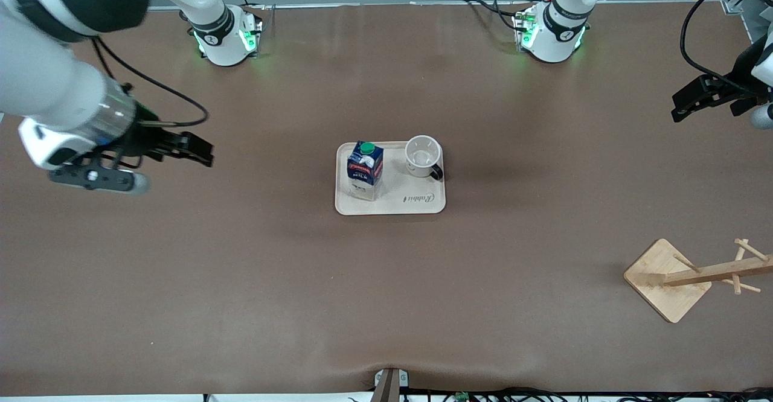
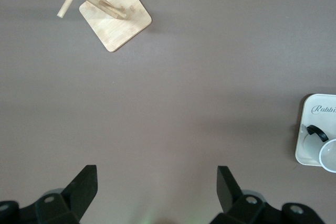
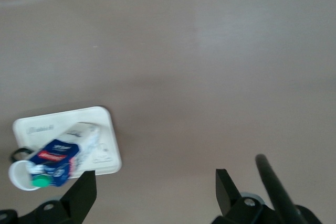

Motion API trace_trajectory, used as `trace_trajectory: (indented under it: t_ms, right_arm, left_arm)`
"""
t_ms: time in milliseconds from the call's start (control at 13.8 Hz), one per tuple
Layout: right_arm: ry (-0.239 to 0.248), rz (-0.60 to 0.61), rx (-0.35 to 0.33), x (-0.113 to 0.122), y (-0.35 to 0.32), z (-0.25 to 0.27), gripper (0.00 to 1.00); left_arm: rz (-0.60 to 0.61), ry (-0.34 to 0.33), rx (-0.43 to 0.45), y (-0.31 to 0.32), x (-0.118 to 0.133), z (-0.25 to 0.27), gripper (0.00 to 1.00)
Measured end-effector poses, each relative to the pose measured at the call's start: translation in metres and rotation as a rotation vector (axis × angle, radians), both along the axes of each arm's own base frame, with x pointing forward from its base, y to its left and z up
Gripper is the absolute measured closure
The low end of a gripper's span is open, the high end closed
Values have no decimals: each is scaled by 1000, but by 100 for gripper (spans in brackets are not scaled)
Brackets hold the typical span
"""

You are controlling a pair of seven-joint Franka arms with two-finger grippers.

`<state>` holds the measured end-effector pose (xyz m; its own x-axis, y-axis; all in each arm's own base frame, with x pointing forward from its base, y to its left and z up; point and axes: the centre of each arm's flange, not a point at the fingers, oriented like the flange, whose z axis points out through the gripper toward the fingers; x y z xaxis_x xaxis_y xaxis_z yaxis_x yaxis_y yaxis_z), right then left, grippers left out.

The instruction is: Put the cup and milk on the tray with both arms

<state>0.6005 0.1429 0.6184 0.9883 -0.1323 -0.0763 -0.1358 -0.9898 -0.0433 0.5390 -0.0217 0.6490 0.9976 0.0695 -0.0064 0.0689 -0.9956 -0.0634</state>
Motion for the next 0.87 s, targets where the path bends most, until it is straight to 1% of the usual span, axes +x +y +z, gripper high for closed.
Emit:
trace_trajectory:
  t_ms: [145, 217, 362, 507, 724, 869]
  right_arm:
    - [-13, 61, -45, -10, -23, 8, 0]
    - [-15, 95, -50, -14, -36, 12, 0]
    - [-15, 145, -46, -16, -71, 17, 0]
    - [-11, 171, -40, -18, -102, 17, 0]
    - [-7, 250, -32, -19, -123, 15, 0]
    - [-8, 272, -28, -19, -140, 15, 0]
  left_arm:
    - [0, 0, 0, 0, 0, 0, 0]
    - [0, 0, 0, 0, 0, 0, 0]
    - [0, -1, 0, 0, 0, 0, 0]
    - [0, -2, 0, 0, 0, 0, 0]
    - [7, -7, 0, 4, 1, 1, 0]
    - [11, -8, -6, 4, 1, 1, 0]
